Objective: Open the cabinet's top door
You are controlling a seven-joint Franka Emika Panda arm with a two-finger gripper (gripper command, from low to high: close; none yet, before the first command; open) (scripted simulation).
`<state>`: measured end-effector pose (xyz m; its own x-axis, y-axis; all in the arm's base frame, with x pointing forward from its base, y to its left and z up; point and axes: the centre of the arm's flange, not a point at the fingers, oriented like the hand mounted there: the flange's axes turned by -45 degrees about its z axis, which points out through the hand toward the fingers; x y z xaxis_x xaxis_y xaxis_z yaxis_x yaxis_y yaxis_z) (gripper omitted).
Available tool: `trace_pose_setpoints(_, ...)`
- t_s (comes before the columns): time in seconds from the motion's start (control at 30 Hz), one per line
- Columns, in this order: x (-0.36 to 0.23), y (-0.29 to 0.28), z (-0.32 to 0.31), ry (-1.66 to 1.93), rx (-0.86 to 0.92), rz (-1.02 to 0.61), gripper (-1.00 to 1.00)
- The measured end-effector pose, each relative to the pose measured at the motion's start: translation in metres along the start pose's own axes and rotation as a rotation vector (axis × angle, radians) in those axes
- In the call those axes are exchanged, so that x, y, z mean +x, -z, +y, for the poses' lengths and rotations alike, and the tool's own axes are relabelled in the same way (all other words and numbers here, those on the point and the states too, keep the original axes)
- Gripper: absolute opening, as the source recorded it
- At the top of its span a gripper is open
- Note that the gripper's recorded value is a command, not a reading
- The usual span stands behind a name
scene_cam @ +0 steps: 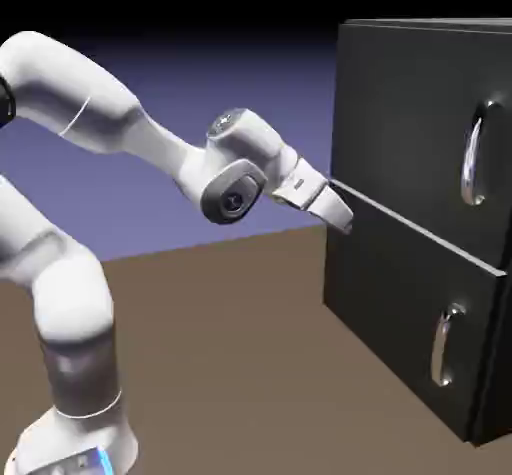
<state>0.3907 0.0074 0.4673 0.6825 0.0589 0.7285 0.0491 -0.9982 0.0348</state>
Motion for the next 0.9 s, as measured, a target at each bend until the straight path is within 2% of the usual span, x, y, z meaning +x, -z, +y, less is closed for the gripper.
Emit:
trace_pose_setpoints(0.43, 0.065, 0.059, -0.012, 0.046, 0.017, 0.221, 0.0)
trace_pose_setpoints(0.9, 0.1, 0.107, 0.009, 0.05, 0.025, 0.442, 0.0)
